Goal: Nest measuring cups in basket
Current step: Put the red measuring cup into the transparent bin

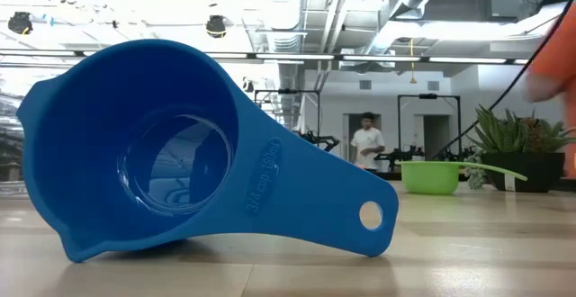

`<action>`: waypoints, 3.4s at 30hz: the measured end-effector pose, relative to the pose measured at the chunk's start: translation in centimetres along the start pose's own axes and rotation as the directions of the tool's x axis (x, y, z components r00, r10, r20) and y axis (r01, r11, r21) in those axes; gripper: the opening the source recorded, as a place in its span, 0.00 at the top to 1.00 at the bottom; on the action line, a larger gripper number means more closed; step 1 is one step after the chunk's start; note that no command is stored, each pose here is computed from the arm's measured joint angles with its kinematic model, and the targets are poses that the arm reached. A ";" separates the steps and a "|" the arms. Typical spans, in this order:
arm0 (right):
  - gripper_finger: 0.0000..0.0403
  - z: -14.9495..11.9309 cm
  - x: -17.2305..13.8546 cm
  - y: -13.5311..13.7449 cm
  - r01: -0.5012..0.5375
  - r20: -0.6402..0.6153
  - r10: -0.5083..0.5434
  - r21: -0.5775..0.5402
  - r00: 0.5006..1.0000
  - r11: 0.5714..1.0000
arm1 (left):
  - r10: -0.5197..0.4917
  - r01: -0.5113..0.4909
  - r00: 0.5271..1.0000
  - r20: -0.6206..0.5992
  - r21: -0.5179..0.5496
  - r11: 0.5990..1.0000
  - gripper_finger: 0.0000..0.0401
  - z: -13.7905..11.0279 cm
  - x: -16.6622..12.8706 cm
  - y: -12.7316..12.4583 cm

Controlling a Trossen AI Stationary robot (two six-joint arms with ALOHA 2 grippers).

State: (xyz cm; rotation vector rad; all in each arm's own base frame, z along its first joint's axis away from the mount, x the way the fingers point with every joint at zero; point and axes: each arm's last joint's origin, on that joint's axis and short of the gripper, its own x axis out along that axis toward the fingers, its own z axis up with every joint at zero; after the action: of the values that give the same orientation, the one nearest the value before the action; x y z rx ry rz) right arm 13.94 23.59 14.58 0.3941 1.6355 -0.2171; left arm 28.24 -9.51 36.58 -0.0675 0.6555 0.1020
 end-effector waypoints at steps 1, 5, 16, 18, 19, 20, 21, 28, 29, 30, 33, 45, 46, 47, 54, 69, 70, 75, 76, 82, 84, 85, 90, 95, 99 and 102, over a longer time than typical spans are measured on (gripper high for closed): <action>0.46 0.3 0.2 0.0 0.003 -0.014 -0.003 0.011 1.000 1.000 | 0.000 0.000 1.000 0.000 0.000 1.000 0.71 0.0 0.0 0.0; 0.64 1.5 0.2 0.3 -0.043 -0.016 0.044 0.048 0.999 0.998 | 0.001 -0.001 1.000 -0.004 0.002 1.000 0.71 0.0 0.0 0.0; 0.98 5.9 -4.4 0.9 -0.278 0.210 0.267 0.027 0.940 0.960 | 0.068 -0.062 0.989 -0.132 0.051 0.997 0.71 -1.4 -0.3 0.7; 0.98 7.0 -6.3 0.8 -0.296 0.301 0.283 -0.002 0.911 0.955 | 0.104 -0.100 0.981 -0.163 0.034 0.994 0.71 -1.8 -0.6 0.9; 0.98 7.7 -7.4 0.7 -0.301 0.358 0.286 -0.014 0.889 0.954 | 0.117 -0.113 0.976 -0.185 0.031 0.993 0.71 -2.0 -0.8 1.1; 0.98 8.4 -8.5 0.6 -0.301 0.420 0.284 -0.028 0.862 0.953 | 0.128 -0.125 0.970 -0.207 0.025 0.992 0.71 -2.3 -1.0 1.2; 0.98 9.1 -9.6 0.4 -0.296 0.486 0.278 -0.042 0.829 0.954 | 0.136 -0.136 0.966 -0.221 0.018 0.991 0.71 -2.5 -1.2 1.3; 0.98 14.2 -16.4 -1.2 -0.132 0.823 0.112 -0.046 0.557 0.990 | 0.186 -0.198 0.930 -0.318 -0.005 0.980 0.71 -4.0 -3.5 1.4; 0.98 14.9 -17.3 -1.3 -0.130 0.850 0.112 -0.052 0.514 0.990 | 0.196 -0.208 0.928 -0.317 -0.007 0.978 0.71 -4.2 -3.9 1.3; 0.98 15.7 -18.0 -1.5 -0.125 0.871 0.114 -0.061 0.478 0.990 | 0.205 -0.219 0.929 -0.308 -0.009 0.976 0.71 -4.4 -4.3 1.1; 0.98 18.0 -19.6 -2.1 -0.095 0.920 0.123 -0.094 0.372 0.991 | 0.234 -0.245 0.932 -0.275 -0.004 0.970 0.71 -4.9 -5.7 0.7; 0.98 24.2 -22.1 -3.6 -0.120 0.956 0.245 -0.228 0.162 0.966 | 0.297 -0.298 0.954 -0.029 -0.138 0.944 0.71 -8.2 -9.9 -0.3; 0.98 25.0 -22.1 -3.2 -0.112 0.952 0.262 -0.246 0.157 0.963 | 0.298 -0.297 0.954 -0.018 -0.150 0.943 0.71 -8.4 -10.0 -0.3; 0.98 25.5 -22.2 -2.9 -0.098 0.951 0.267 -0.254 0.157 0.962 | 0.296 -0.294 0.955 -0.010 -0.161 0.942 0.71 -8.6 -10.0 -0.4; 0.98 29.6 -23.9 0.1 0.038 0.923 0.354 -0.364 0.151 0.931 | 0.325 -0.320 0.946 -0.003 -0.175 0.931 0.71 -9.6 -9.8 -0.5; 0.98 35.8 -22.3 2.5 0.158 0.900 0.300 -0.361 0.316 0.919 | 0.456 -0.410 0.880 0.131 -0.276 0.869 0.71 -10.7 -12.5 2.0; 0.98 36.4 -21.9 2.3 0.166 0.904 0.287 -0.351 0.318 0.922 | 0.454 -0.408 0.881 0.134 -0.271 0.872 0.71 -10.7 -12.6 2.0; 0.98 39.6 -19.3 1.4 0.201 0.915 0.230 -0.307 0.331 0.930 | 0.435 -0.385 0.889 0.145 -0.280 0.880 0.71 -10.8 -13.3 2.5; 0.98 40.3 -18.7 1.2 0.201 0.916 0.222 -0.300 0.334 0.933 | 0.435 -0.384 0.889 0.146 -0.281 0.880 0.71 -10.8 -13.3 2.5; 0.98 42.4 -14.5 0.4 0.209 0.876 0.202 -0.317 0.437 0.925 | 0.433 -0.385 0.890 0.145 -0.273 0.882 0.71 -10.8 -13.4 2.6; 0.98 42.7 -13.5 0.4 0.227 0.861 0.204 -0.339 0.465 0.913 | 0.432 -0.384 0.890 0.144 -0.273 0.882 0.71 -10.8 -13.4 2.6; 0.98 42.9 -12.9 0.4 0.244 0.859 0.202 -0.346 0.470 0.906 | 0.432 -0.384 0.891 0.143 -0.273 0.882 0.71 -10.8 -13.4 2.6; 0.98 43.0 -11.4 0.4 0.279 0.830 0.181 -0.370 0.527 0.886 | 0.431 -0.393 0.891 0.142 -0.236 0.889 0.71 -10.8 -13.4 2.6; 0.94 42.9 -11.2 0.2 0.284 0.815 0.166 -0.373 0.556 0.883 | 0.429 -0.390 0.892 0.144 -0.236 0.890 0.71 -10.8 -13.6 2.8; 0.91 42.8 -10.9 -0.3 0.279 0.793 0.158 -0.383 0.588 0.881 | 0.423 -0.386 0.897 0.131 -0.240 0.891 0.71 -10.8 -13.5 2.8; 0.89 42.9 -10.5 -0.3 0.270 0.778 0.165 -0.396 0.606 0.877 | 0.414 -0.380 0.903 0.110 -0.243 0.893 0.71 -10.9 -13.5 2.7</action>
State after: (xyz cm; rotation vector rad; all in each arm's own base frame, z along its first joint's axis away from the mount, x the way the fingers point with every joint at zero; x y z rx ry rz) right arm 54.11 6.15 20.34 -0.1578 0.7356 -0.0049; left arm 10.71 -8.81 36.16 -0.1329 0.4873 0.5728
